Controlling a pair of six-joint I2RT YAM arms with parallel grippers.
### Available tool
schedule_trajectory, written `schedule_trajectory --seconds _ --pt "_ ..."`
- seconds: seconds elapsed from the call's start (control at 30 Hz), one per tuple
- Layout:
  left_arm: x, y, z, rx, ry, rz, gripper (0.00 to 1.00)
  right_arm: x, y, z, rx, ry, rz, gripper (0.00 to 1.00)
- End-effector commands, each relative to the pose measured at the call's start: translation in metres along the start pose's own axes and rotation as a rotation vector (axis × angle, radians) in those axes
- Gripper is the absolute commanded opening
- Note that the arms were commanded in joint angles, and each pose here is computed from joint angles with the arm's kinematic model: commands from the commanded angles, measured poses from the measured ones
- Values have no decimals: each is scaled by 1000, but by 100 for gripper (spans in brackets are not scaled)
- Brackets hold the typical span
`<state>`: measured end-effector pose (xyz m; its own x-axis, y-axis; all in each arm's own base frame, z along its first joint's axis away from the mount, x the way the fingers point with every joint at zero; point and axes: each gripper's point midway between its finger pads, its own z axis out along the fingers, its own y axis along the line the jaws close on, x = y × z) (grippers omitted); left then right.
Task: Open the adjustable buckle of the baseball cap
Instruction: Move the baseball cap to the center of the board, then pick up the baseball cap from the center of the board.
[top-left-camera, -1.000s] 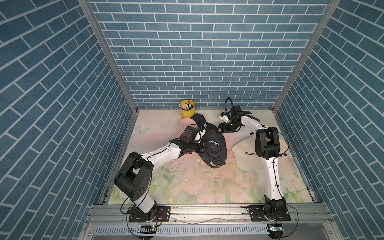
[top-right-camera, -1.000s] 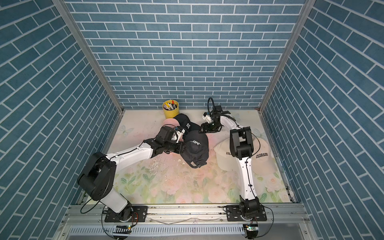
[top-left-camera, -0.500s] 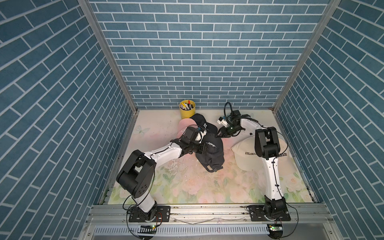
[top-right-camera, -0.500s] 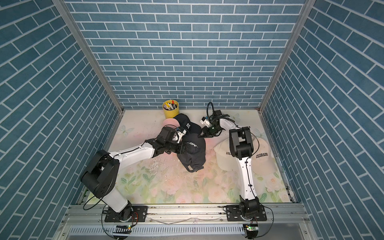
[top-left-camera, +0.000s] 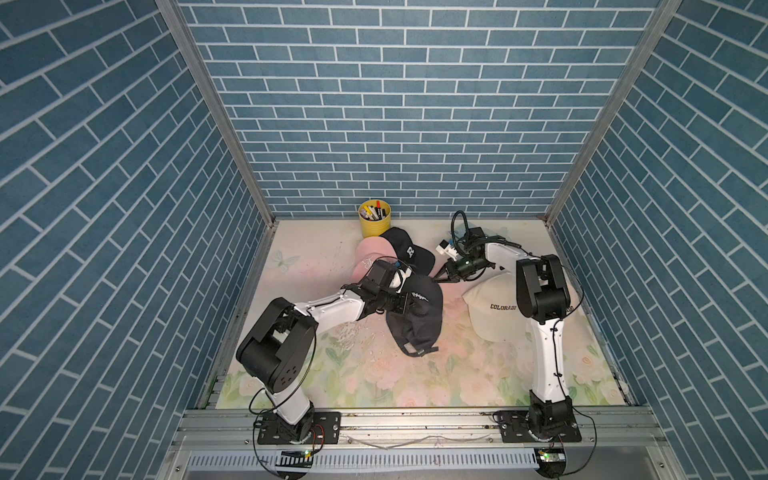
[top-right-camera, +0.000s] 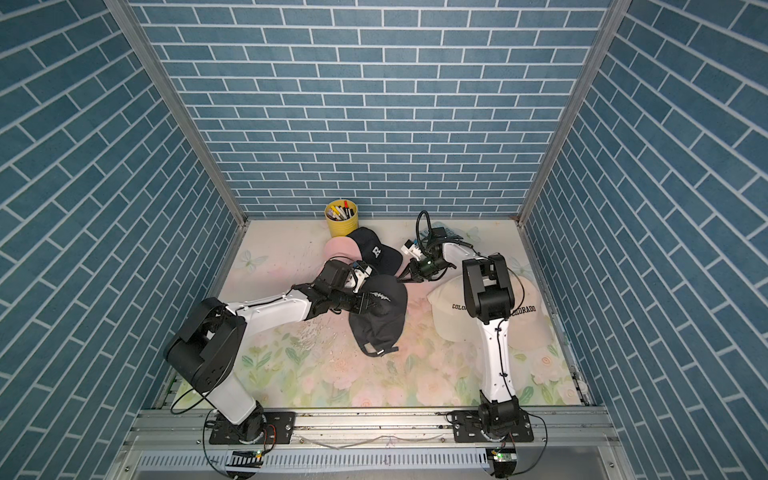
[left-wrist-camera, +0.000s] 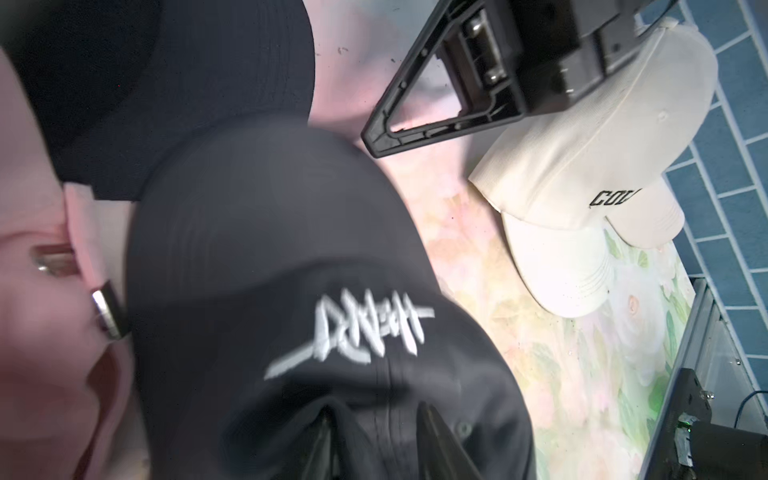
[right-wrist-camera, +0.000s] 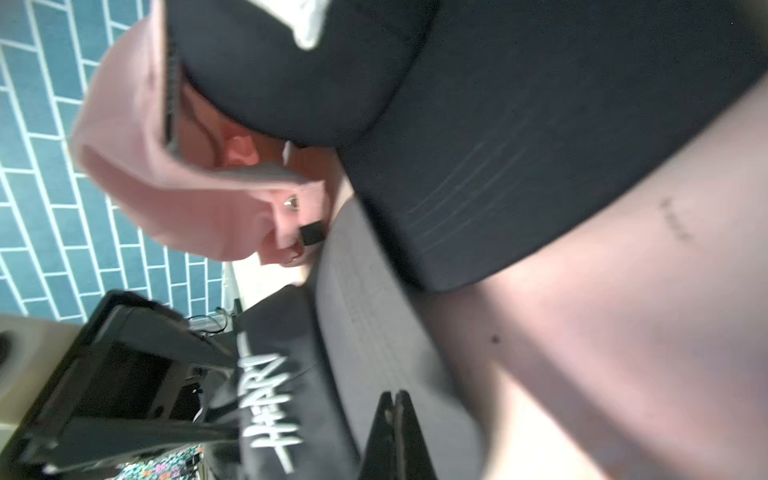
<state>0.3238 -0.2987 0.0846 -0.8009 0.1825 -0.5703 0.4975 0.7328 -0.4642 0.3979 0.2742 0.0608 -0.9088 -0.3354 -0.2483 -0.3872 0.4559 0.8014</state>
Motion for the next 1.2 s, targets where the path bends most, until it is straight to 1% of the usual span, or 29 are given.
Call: schedule_trajectory --seconds 0.0,0.1,0.17,0.2,0.23,0.27,0.33,0.37,0.43,0.53,0.6,0.63,0.7,0.77,0.87,0.97,1.03,1.1,1.17 --pt "-17 -5 -9 -7 -78 29 38 -3 33 -8 -82 -26 -53 0" --pt "-28 -5 -22 -40 -130 52 40 -6 41 -12 -95 -47 -38 0" --pt "-37 -5 -37 -77 -181 75 42 -5 44 -19 -42 -46 -36 1" --pt "-40 -3 -42 -102 -194 81 44 -3 44 -23 -7 -49 -43 4" --pt "-43 0 -49 -135 -207 87 45 -1 43 -27 41 -54 -49 14" --pt "-44 3 -53 -164 -204 94 47 2 39 -32 101 -62 -41 21" --pt "-40 6 -57 -192 -172 100 50 10 37 -42 173 -67 -21 29" --pt "-33 7 -57 -195 -144 93 51 17 36 -46 215 -63 3 35" --pt "-22 6 -59 -197 -118 88 54 31 39 -56 277 -64 19 41" --pt "-6 -1 -63 -197 -102 118 56 55 48 -70 366 -72 -12 50" --pt "4 -8 -64 -190 -96 148 58 75 64 -64 368 -49 -46 51" --pt "9 -9 -64 -187 -91 156 58 86 76 -55 357 -22 -75 51" --pt "20 -13 -61 -166 -77 171 59 124 94 -34 334 55 -117 51" --pt "29 -14 -57 -156 -64 170 59 155 96 -25 326 110 -118 51" --pt "37 -9 -52 -157 -62 136 58 197 101 -8 312 201 -139 51" --pt "34 -8 -53 -154 -91 91 59 220 109 8 296 280 -178 51" --pt "30 -6 -57 -174 -117 65 59 246 113 20 287 354 -202 51" --pt "26 -4 -63 -193 -151 43 59 272 107 24 289 419 -198 51" --pt "21 -4 -70 -200 -183 22 59 290 98 22 297 451 -172 51"
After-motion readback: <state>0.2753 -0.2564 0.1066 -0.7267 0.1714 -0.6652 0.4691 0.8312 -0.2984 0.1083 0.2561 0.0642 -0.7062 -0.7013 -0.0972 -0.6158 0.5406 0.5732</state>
